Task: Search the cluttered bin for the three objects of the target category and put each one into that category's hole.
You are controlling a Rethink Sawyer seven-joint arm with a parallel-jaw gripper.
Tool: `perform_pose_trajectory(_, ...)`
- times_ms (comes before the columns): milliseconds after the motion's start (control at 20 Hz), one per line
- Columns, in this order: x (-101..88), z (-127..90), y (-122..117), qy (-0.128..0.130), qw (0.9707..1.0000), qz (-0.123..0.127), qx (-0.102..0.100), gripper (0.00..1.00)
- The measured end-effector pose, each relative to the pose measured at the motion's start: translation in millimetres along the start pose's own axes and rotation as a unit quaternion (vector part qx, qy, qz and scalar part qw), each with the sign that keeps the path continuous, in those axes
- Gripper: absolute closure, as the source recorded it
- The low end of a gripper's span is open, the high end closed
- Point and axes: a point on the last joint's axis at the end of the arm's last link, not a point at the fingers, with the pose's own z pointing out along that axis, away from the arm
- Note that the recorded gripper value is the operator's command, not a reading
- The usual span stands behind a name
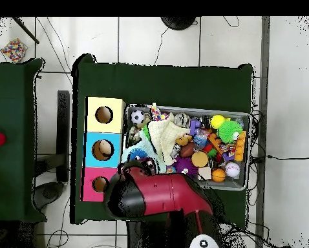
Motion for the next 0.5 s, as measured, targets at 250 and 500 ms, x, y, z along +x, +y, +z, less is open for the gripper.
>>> perform_pose_trajectory(250, -3.9, -7.7, 1.2, -0.006, 1.0000, 0.004, 0.004, 1.00)
perform_pose_trajectory(500, -8.0, -17.7, 3.6, -0.015, 0.9998, 0.005, 0.010, 1.00)
